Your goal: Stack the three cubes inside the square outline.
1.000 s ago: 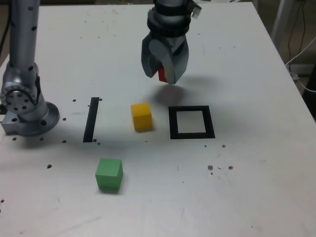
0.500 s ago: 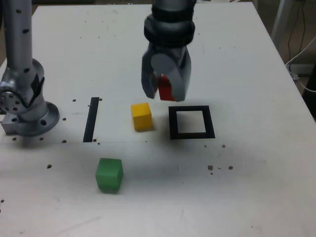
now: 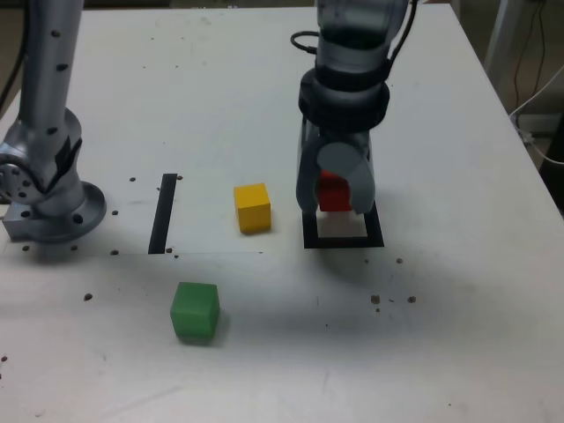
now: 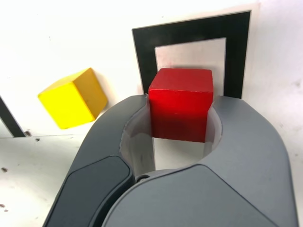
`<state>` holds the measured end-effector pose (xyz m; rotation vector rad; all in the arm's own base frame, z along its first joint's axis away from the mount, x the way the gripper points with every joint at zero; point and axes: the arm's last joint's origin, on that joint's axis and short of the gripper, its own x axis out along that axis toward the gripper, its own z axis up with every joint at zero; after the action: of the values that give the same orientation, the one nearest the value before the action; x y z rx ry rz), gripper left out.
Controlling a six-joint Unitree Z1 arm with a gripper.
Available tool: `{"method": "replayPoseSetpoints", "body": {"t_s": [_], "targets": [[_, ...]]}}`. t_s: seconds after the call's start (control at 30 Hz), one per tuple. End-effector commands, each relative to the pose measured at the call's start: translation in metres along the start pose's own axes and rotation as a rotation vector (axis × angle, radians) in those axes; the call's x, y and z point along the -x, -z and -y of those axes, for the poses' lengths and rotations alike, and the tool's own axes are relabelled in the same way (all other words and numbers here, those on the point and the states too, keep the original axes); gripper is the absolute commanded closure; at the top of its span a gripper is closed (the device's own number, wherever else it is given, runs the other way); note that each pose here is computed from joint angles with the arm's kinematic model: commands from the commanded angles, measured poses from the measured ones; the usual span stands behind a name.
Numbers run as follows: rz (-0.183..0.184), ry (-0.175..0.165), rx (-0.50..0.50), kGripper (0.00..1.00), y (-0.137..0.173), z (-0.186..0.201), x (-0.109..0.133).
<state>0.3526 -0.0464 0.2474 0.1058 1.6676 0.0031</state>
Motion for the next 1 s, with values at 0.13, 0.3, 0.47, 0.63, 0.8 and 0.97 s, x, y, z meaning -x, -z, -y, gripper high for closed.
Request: {"method": "replayPoseSetpoints", "body": {"t_s": [0.13, 0.3, 0.47, 0.63, 0.8, 0.97], "targets": [[-0.022, -0.013, -0.009, 0.7, -0.008, 0.011, -0.008], [-0.03, -0.019, -0.007, 0.7, -0.01, 0.016, -0.012], [-0.033, -0.038, -0.005, 0.68, -0.012, 0.016, -0.014], [-0.037, -0.044, -0.003, 0.64, -0.015, 0.016, -0.016], [-0.044, -0.041, -0.003, 0.53, -0.016, 0.017, -0.018], [-0.051, -0.039, -0.005, 0.37, -0.017, 0.017, -0.02]]}}
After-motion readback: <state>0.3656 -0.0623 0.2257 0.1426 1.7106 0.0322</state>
